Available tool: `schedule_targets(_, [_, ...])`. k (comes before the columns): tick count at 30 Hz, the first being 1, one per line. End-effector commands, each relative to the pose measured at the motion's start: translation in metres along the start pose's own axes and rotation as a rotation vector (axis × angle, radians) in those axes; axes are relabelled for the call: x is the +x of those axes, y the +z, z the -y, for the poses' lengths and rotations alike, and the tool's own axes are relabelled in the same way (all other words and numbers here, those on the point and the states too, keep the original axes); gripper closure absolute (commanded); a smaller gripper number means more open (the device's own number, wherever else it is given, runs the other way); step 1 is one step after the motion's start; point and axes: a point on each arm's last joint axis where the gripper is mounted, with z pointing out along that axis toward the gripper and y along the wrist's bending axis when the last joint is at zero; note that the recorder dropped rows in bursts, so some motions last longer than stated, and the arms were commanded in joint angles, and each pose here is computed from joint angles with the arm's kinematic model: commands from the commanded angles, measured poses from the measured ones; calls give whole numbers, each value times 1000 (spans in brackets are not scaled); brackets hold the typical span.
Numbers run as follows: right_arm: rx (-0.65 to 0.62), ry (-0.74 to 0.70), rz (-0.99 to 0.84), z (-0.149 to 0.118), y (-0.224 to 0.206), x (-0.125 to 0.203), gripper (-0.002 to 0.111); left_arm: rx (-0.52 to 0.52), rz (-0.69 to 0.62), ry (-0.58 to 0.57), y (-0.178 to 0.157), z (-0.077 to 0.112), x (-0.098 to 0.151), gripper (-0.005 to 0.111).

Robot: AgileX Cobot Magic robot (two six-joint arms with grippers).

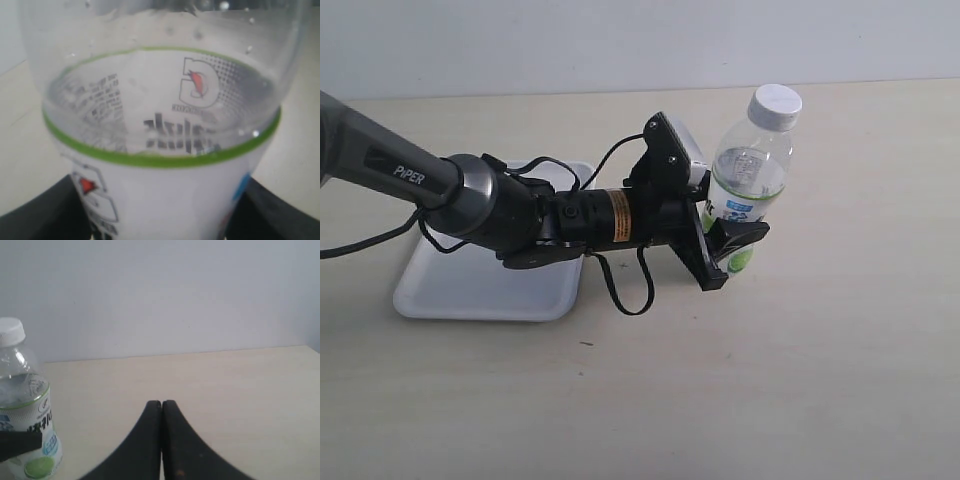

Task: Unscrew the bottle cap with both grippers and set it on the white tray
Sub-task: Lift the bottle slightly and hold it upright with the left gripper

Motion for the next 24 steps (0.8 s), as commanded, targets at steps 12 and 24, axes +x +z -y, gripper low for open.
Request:
schedule_targets(12, [-32, 263, 100, -2, -1, -8, 108, -4, -11, 5, -3, -1, 0, 107])
schedule_targets(24, [-35, 262, 229, -1, -3, -19, 108, -2, -3, 5, -3, 0, 0, 107])
